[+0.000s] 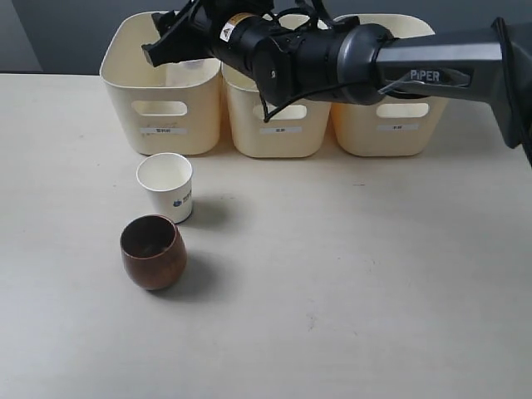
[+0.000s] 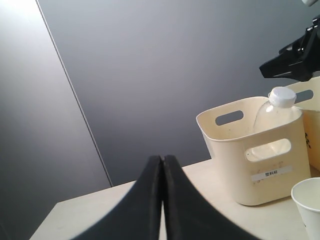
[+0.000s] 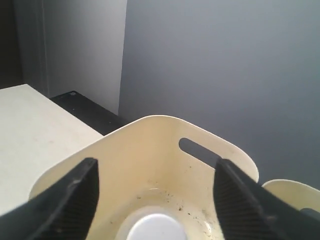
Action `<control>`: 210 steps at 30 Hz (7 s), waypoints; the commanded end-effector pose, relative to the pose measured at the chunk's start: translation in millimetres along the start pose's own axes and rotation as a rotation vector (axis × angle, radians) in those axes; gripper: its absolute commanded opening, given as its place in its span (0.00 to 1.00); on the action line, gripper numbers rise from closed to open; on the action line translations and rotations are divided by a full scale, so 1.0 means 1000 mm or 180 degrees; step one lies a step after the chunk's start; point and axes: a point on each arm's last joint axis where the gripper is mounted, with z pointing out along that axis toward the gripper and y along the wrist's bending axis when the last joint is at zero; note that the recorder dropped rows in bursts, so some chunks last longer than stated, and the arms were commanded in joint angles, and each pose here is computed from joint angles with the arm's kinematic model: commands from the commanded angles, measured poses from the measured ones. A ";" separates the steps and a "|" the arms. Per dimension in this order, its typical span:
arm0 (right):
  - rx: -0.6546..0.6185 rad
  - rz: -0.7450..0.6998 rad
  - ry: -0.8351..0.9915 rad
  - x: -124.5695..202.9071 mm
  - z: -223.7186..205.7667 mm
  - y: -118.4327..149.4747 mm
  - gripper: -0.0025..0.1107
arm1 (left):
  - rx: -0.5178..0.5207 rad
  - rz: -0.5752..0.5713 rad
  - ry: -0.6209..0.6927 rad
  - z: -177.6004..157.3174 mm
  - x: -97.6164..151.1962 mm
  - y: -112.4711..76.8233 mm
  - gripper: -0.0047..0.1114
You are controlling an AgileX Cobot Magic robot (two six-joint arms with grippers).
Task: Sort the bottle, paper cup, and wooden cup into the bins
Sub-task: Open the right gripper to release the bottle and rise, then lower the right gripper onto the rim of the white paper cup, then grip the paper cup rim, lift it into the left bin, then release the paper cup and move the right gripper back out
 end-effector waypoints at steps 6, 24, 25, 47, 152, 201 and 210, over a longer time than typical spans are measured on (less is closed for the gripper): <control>-0.0239 -0.0341 0.0117 -0.031 -0.018 0.012 0.46 | 0.0002 -0.0007 -0.0017 0.000 0.000 0.000 0.04; -0.1056 -0.1476 0.0804 -0.068 -0.078 0.099 0.27 | 0.0002 -0.0007 -0.0017 0.000 0.000 0.000 0.04; -0.1063 -0.1487 0.0891 -0.066 -0.080 0.099 0.27 | 0.0002 -0.0007 -0.0017 0.000 0.000 0.000 0.04; -0.1899 -0.1957 0.1965 -0.005 -0.083 0.115 0.27 | 0.0002 -0.0007 -0.0017 0.000 0.000 0.000 0.04; -0.1442 -0.1211 0.1766 0.062 -0.022 0.096 0.02 | 0.0002 -0.0007 -0.0017 0.000 0.000 0.000 0.04; 0.0497 -0.1695 0.1341 -0.011 -0.039 -0.013 0.02 | 0.0002 -0.0007 -0.0017 0.000 0.000 0.000 0.04; 0.0765 -0.1679 0.1457 0.017 -0.026 -0.023 0.02 | 0.0002 -0.0007 -0.0017 0.000 0.000 0.000 0.04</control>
